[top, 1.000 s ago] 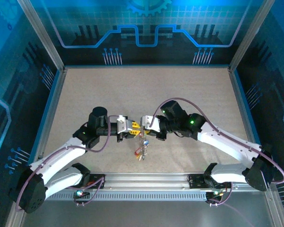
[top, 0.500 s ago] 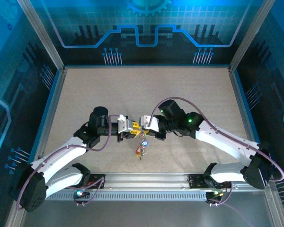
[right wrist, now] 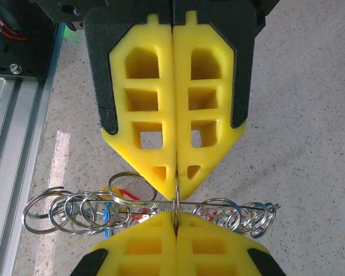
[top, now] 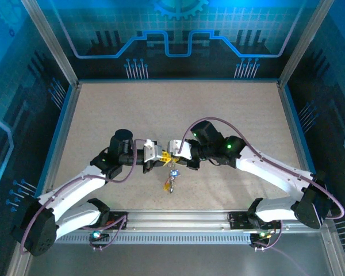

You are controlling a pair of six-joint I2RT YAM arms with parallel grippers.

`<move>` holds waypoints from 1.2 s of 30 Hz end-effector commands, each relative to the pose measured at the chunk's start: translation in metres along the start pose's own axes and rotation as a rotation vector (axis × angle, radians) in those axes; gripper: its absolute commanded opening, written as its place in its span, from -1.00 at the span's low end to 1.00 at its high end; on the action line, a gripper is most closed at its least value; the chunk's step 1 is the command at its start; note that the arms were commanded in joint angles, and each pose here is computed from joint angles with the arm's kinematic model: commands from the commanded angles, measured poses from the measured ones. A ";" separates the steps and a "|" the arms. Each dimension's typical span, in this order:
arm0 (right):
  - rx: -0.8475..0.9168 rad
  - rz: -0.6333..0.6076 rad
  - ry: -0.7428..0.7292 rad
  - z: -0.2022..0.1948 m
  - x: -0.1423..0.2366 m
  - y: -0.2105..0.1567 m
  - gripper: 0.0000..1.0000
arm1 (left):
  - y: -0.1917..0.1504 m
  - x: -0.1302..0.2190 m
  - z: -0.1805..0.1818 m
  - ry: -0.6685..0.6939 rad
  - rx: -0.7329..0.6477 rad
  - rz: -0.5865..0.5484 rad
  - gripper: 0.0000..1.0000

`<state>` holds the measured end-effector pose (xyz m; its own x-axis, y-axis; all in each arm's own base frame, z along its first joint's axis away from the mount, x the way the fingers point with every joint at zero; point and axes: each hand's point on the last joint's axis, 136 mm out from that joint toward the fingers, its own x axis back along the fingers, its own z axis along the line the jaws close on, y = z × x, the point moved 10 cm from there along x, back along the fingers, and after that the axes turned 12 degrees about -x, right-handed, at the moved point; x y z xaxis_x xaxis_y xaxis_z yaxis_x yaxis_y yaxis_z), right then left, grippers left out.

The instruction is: Put the keys on the keyring

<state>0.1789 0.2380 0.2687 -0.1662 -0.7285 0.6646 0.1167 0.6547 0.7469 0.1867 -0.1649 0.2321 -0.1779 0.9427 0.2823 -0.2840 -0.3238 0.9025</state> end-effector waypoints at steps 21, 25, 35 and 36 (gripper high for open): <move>-0.003 -0.259 0.023 0.007 0.037 -0.006 -0.48 | 0.018 0.003 0.002 0.007 -0.089 -0.356 -1.00; -0.012 -0.265 0.016 0.006 0.037 -0.006 -0.70 | 0.017 0.003 0.001 -0.007 -0.097 -0.361 -1.00; -0.025 -0.272 0.039 0.002 0.029 -0.003 -0.72 | 0.016 0.002 0.001 -0.010 -0.099 -0.360 -1.00; -0.025 -0.275 0.046 0.002 0.028 -0.002 -0.73 | 0.016 0.002 0.001 -0.011 -0.099 -0.361 -1.00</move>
<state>0.1694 0.2134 0.2854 -0.1703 -0.8714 0.4601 0.0908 0.4510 0.8879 0.1858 -0.1686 0.2409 -0.0796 0.9968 -0.0092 -0.3591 -0.0200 0.9331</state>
